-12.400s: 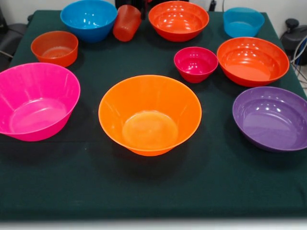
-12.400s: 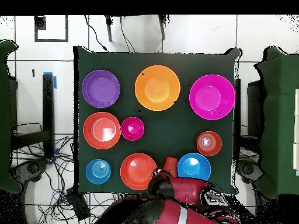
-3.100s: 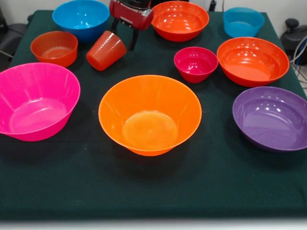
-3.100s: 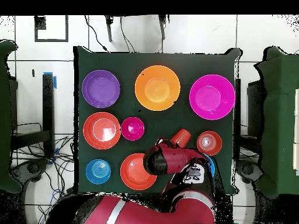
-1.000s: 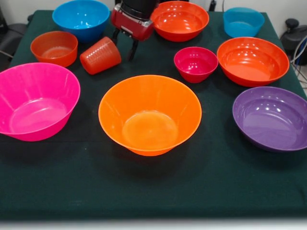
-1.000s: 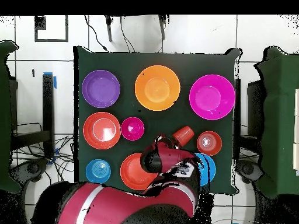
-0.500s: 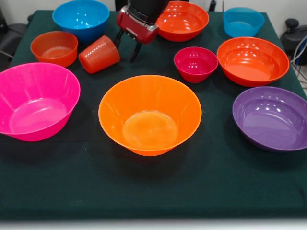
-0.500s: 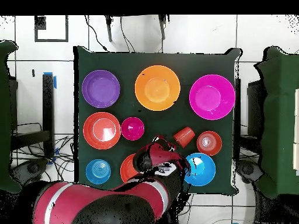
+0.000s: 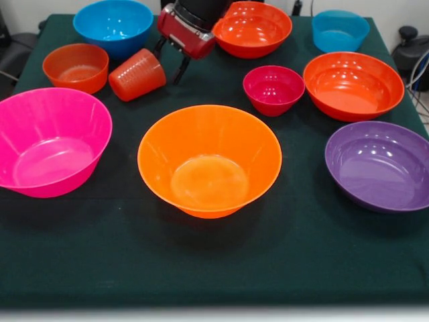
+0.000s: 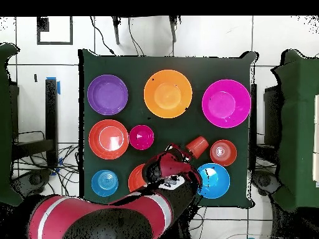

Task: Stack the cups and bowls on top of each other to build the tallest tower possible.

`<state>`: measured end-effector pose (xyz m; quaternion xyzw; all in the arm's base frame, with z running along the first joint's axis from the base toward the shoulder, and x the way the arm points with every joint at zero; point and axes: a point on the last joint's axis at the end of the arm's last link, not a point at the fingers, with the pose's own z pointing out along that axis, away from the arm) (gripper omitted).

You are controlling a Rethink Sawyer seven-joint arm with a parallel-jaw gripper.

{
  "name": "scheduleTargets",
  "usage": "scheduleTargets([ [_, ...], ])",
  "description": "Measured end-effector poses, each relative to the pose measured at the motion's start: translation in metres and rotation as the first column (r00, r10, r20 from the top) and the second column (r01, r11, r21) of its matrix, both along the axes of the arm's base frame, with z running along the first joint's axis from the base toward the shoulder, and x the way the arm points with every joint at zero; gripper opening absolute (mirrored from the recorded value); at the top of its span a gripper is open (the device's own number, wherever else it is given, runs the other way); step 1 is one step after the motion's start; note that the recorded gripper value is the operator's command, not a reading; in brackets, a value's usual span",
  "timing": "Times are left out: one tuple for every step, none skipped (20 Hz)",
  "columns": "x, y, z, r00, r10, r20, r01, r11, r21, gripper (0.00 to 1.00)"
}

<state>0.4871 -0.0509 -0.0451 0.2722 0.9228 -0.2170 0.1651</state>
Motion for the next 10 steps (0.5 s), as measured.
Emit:
scheduleTargets([
  [0.000, -0.001, 0.001, 1.0000, -0.001, 0.001, 0.001, 1.0000, -0.004, 1.00],
  [0.000, -0.003, 0.003, 1.0000, -0.003, 0.003, 0.003, 1.0000, -0.009, 1.00],
  [0.001, -0.006, 0.006, 1.0000, -0.005, 0.005, 0.005, 0.9998, -0.019, 1.00],
  [0.001, -0.008, 0.007, 0.9999, -0.007, 0.008, 0.007, 0.9997, -0.024, 1.00],
  [0.002, -0.009, 0.009, 0.9999, -0.008, 0.010, 0.008, 0.9996, -0.028, 1.00],
  [0.003, -0.010, 0.011, 0.9998, -0.010, 0.015, 0.011, 0.9994, -0.034, 1.00],
  [0.005, -0.011, 0.014, 0.9996, -0.011, 0.025, 0.012, 0.9990, -0.043, 1.00],
  [0.007, -0.011, 0.016, 0.9993, -0.010, 0.037, 0.012, 0.9988, -0.048, 1.00],
  [0.009, -0.011, 0.017, 0.9990, -0.008, 0.044, 0.011, 0.9986, -0.051, 1.00],
  [0.011, -0.010, 0.018, 0.9984, -0.005, 0.056, 0.008, 0.9985, -0.055, 1.00],
])
